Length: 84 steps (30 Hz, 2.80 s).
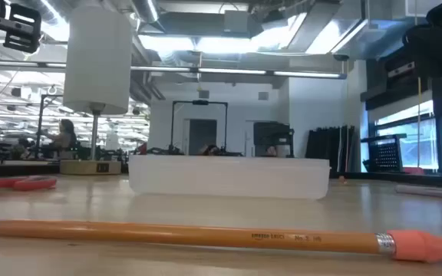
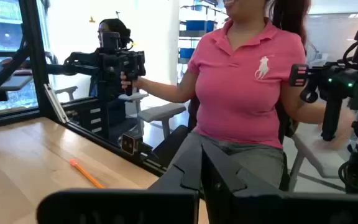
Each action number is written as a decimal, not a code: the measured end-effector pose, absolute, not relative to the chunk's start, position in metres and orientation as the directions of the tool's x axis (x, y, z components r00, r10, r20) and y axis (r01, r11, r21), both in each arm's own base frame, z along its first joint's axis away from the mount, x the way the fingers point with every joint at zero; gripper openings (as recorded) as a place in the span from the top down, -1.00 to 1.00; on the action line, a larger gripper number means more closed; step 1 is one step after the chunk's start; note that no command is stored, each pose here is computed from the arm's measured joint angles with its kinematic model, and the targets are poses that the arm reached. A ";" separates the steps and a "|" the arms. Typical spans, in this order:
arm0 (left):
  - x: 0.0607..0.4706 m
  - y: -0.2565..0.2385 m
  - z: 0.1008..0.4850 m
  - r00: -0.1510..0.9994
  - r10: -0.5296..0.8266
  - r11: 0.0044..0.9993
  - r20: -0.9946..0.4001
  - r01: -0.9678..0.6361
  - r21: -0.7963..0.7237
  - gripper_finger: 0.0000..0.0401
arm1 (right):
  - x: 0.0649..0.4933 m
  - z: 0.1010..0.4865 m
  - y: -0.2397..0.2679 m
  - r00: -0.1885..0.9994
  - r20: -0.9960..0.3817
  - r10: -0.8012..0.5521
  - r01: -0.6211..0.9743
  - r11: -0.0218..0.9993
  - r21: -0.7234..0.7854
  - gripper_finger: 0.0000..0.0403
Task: Pack school essentials
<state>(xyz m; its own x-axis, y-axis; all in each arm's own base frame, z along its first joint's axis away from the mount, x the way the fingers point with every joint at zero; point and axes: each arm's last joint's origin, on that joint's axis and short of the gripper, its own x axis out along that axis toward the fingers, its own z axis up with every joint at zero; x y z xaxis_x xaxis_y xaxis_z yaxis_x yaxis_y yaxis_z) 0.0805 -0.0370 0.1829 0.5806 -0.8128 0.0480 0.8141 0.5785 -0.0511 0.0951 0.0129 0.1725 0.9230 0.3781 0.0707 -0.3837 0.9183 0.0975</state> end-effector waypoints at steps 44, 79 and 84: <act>0.083 -0.035 0.182 0.681 -0.732 0.677 0.039 0.732 -0.071 1.00 | 0.112 0.302 0.001 0.866 -0.497 -0.054 0.247 0.911 0.331 0.99; 0.094 -0.021 0.169 0.964 -0.250 0.967 -0.094 0.243 -0.080 1.00 | 0.179 0.317 0.010 0.400 -0.906 0.140 0.481 0.809 0.338 0.99; 0.094 -0.016 0.170 0.994 -0.074 0.996 -0.086 0.069 -0.061 1.00 | 0.179 0.317 0.010 0.402 -0.905 0.141 0.462 0.822 0.333 0.98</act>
